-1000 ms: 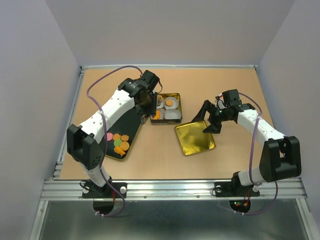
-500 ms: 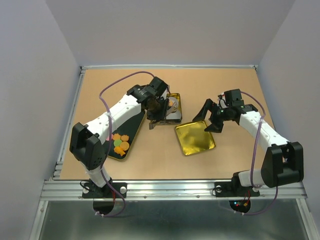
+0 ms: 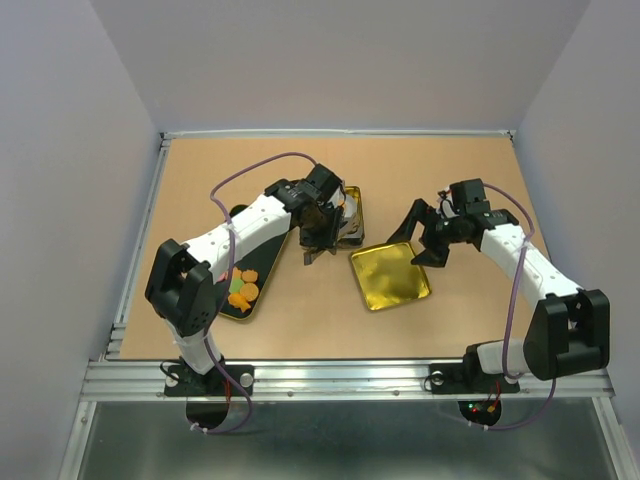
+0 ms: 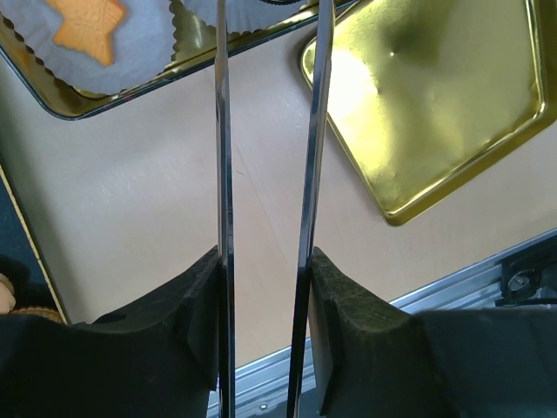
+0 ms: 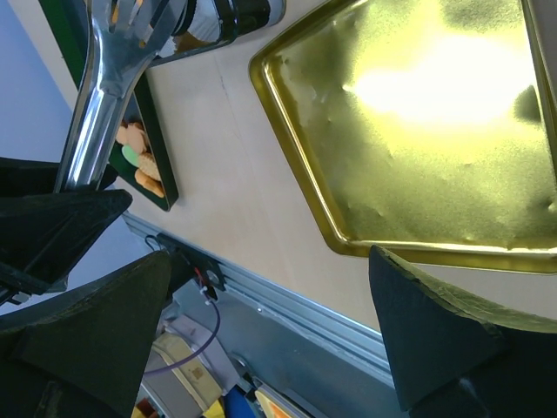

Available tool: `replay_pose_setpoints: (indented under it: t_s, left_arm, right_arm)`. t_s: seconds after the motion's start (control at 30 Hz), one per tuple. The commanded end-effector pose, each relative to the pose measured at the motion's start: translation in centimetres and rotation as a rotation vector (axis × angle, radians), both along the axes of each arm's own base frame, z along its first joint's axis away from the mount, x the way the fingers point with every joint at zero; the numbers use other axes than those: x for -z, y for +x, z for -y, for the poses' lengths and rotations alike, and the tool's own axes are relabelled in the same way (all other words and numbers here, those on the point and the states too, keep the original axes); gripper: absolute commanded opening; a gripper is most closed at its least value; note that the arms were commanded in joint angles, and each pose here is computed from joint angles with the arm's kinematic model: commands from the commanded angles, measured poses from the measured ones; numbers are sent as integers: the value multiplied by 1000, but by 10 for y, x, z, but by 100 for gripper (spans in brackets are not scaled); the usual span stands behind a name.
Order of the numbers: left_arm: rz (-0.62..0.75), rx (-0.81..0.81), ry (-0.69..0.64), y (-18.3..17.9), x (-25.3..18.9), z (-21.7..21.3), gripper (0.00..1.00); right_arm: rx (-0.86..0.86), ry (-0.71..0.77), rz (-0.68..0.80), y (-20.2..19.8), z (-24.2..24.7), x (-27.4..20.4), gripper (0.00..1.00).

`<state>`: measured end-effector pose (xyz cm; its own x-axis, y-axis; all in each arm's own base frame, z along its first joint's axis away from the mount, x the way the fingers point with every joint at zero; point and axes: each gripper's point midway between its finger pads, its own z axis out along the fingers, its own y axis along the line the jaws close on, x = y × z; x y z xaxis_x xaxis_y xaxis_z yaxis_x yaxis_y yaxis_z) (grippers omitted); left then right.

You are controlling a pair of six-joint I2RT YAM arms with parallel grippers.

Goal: Pack the cookies

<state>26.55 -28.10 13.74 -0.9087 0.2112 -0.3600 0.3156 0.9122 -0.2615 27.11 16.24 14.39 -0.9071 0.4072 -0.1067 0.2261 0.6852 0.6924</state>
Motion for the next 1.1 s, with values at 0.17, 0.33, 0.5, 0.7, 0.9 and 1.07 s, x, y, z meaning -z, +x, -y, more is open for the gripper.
replay_pose_setpoints:
  t_s: [0.17, 0.33, 0.5, 0.7, 0.9, 1.07]
  left_arm:
    - [55, 9, -19, 7, 1, 14, 36]
    - [67, -11, 15, 8, 6, 9, 40]
    - [73, -23, 39, 9, 9, 4, 42]
    - [86, -33, 51, 9, 4, -1, 44]
    - [106, -60, 70, 9, 0, -9, 47]
    - [114, -69, 65, 9, -3, -11, 52]
  right_arm:
    - [-16, -26, 46, -4, 3, -13, 100]
    - [-18, -30, 43, -6, 3, -12, 100]
    - [-21, -31, 34, -8, 3, -10, 100]
    - [-19, -32, 27, -8, 4, -8, 100]
    - [-22, -30, 26, -8, 3, -8, 100]
    - [-25, -29, 18, -9, 3, -6, 100]
